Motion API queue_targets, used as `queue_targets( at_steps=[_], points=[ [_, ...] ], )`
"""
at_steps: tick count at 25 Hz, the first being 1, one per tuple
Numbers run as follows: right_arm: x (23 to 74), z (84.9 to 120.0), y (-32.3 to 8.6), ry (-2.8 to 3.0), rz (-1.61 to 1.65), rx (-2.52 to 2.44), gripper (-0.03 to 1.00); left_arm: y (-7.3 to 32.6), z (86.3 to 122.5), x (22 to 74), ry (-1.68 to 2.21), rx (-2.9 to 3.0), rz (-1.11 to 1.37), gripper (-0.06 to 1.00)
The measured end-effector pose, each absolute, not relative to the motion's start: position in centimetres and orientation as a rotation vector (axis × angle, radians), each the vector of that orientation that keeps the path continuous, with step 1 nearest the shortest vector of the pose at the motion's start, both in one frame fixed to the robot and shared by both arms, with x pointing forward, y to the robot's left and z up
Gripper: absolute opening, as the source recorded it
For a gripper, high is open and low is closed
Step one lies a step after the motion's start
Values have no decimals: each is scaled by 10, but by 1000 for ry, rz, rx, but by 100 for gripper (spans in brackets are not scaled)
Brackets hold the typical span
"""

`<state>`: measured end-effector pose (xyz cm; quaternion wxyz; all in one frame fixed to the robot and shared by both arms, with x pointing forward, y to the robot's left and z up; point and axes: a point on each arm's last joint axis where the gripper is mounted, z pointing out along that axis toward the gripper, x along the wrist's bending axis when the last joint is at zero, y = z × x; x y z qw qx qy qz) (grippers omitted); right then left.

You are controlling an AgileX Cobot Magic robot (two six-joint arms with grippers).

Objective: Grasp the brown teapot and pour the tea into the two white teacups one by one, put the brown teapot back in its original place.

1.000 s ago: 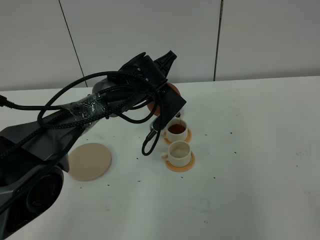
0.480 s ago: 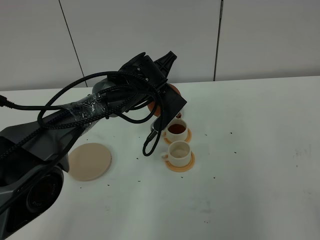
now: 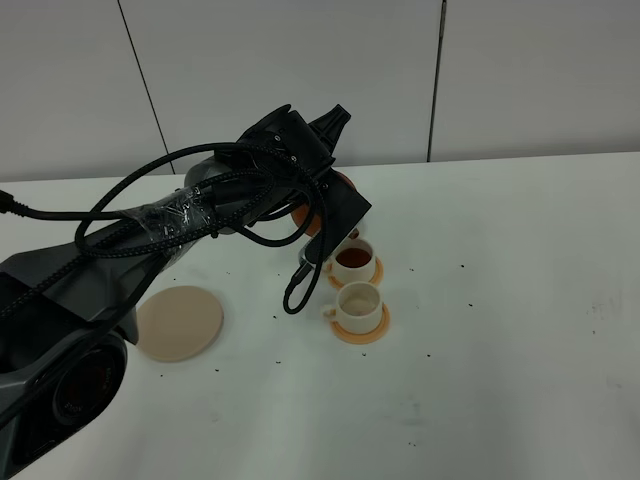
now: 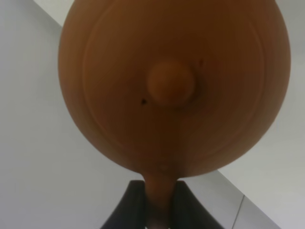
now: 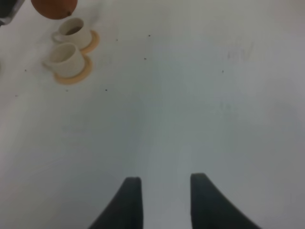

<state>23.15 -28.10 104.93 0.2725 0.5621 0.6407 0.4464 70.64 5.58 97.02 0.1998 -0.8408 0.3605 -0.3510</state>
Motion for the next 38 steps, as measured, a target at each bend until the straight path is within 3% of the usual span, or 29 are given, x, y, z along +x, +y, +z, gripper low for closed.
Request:
queue_targets(
  at_steps=[26,38],
  points=[
    [232,1049,-281,1724,1202,1513,24,61,966,701,860,-2467,-901,17],
    [232,1049,-281,1724,1202,1513,24,70,993,690,714,-2531,-849,17]
  ],
)
